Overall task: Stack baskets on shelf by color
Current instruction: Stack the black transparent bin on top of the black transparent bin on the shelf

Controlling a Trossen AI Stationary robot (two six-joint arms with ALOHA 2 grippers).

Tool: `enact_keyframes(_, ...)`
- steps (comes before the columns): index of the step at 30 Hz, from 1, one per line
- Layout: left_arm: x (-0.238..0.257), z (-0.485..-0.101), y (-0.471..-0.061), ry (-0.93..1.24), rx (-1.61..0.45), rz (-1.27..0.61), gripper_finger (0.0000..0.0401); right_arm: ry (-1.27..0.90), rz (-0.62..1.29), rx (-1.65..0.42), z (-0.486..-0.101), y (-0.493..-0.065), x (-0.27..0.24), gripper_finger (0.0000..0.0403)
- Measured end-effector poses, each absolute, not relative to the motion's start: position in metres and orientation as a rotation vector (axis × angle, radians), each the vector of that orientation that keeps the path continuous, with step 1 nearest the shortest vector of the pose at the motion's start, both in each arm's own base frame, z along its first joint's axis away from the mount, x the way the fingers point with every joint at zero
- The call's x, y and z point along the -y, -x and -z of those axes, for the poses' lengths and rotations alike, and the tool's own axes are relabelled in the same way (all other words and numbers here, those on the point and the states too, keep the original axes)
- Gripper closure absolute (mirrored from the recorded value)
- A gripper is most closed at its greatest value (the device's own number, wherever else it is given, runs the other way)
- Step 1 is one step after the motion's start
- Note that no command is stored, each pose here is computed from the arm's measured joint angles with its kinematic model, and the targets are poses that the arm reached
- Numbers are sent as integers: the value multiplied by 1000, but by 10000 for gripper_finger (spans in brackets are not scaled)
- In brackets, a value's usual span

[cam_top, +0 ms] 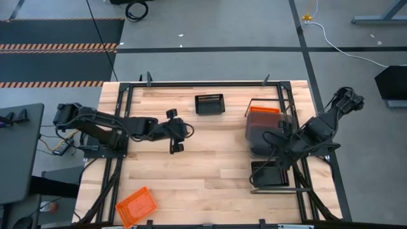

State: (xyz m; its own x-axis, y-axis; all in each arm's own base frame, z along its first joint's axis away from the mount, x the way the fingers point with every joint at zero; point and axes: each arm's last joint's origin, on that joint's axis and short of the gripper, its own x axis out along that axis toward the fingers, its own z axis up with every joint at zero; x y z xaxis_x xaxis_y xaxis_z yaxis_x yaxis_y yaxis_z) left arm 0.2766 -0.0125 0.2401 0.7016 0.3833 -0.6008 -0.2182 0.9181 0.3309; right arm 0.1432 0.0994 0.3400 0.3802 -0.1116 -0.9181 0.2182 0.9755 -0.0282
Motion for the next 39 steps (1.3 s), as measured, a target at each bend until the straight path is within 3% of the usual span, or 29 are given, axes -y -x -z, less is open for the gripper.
enact_keyframes(13, -15, -244, -282, -158, -672, -278, 229, -75, 269, -1188, -316, -120, -109, 392)
enact_keyframes(27, -7, -250, -288, -99, -580, -197, 229, -100, 209, -1097, -281, -102, -103, 391)
enact_keyframes(39, -15, -250, -288, -98, -583, -226, 229, -130, 106, -1027, -292, -94, -106, 391)
